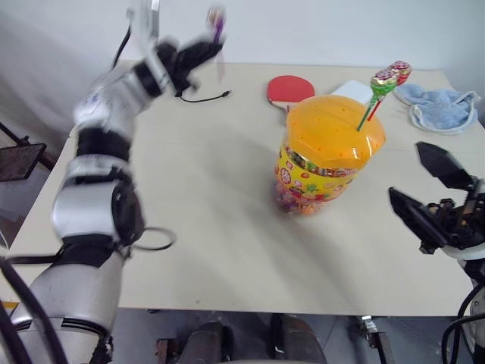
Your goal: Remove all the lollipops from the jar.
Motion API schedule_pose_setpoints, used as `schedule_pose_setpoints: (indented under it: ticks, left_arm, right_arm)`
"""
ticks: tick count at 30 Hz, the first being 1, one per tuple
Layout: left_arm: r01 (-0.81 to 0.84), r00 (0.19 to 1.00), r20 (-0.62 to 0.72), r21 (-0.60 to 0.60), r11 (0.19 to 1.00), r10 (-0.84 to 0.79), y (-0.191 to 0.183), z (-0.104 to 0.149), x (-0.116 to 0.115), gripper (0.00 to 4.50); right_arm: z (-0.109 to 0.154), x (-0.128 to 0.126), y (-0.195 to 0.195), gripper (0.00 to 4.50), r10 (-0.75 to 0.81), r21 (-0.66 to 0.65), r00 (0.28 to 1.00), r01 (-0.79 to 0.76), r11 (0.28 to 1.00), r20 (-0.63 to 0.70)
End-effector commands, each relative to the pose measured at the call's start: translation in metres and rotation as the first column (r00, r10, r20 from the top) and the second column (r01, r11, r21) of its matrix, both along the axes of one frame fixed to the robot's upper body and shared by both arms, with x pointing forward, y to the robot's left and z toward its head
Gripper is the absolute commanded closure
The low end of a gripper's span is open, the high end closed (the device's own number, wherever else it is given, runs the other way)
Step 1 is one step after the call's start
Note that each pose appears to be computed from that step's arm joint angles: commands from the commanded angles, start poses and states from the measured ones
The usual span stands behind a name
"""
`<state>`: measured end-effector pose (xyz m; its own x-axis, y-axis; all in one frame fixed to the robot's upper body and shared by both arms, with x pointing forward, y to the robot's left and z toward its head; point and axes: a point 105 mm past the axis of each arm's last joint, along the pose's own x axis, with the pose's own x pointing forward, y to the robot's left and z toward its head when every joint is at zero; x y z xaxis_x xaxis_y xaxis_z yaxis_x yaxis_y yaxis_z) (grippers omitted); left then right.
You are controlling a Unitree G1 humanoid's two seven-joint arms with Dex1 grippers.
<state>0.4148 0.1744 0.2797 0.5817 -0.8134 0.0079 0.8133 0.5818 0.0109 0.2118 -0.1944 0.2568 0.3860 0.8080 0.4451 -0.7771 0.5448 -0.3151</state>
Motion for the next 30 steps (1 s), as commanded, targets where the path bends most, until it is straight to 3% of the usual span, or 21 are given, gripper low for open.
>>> schedule_pose_setpoints:
  ticks: [1, 3, 6, 12, 17, 21, 25, 30]
  left_arm:
    - [-0.084, 0.99, -0.098, 0.186, 0.979, 0.104, 0.041, -0.027, -0.039, 4.49]
    - [-0.15, 0.96, -0.191, 0.272, 0.951, 0.206, 0.068, -0.056, -0.07, 4.49]
    - [-0.26, 0.891, -0.294, 0.297, 0.919, 0.347, 0.092, -0.085, -0.1, 4.49]
    - [-0.296, 0.797, -0.417, 0.36, 0.885, 0.437, 0.094, -0.144, -0.145, 4.49]
    - [-0.286, 0.798, -0.408, 0.391, 0.875, 0.443, 0.088, -0.159, -0.154, 4.49]
    - [-0.331, 0.78, -0.403, 0.382, 0.863, 0.478, 0.095, -0.166, -0.146, 4.49]
    - [-0.333, 0.78, -0.392, 0.4, 0.854, 0.487, 0.102, -0.169, -0.139, 3.49]
    - [-0.37, 0.794, -0.341, 0.386, 0.845, 0.503, 0.118, -0.15, -0.13, 2.01]
  right_arm:
    - [-0.008, -0.006, 0.01, 0.0, 0.096, -0.103, 0.995, -0.098, 0.99, -0.024]
    - [-0.017, -0.005, 0.012, 0.0, 0.138, -0.125, 0.989, -0.144, 0.982, -0.058]
    - [-0.03, -0.004, 0.015, 0.0, 0.187, -0.155, 0.977, -0.202, 0.967, -0.107]
    - [-0.045, 0.002, 0.016, 0.0, 0.243, -0.206, 0.96, -0.269, 0.941, -0.141]
    - [-0.046, 0.002, 0.013, 0.0, 0.257, -0.214, 0.956, -0.283, 0.935, -0.141]
    - [-0.045, 0.003, 0.009, 0.0, 0.244, -0.213, 0.962, -0.266, 0.94, -0.126]
    - [-0.046, 0.002, 0.005, 0.0, 0.231, -0.215, 0.965, -0.254, 0.943, -0.124]
    - [-0.047, 0.002, 0.001, 0.0, 0.216, -0.212, 0.968, -0.239, 0.947, -0.126]
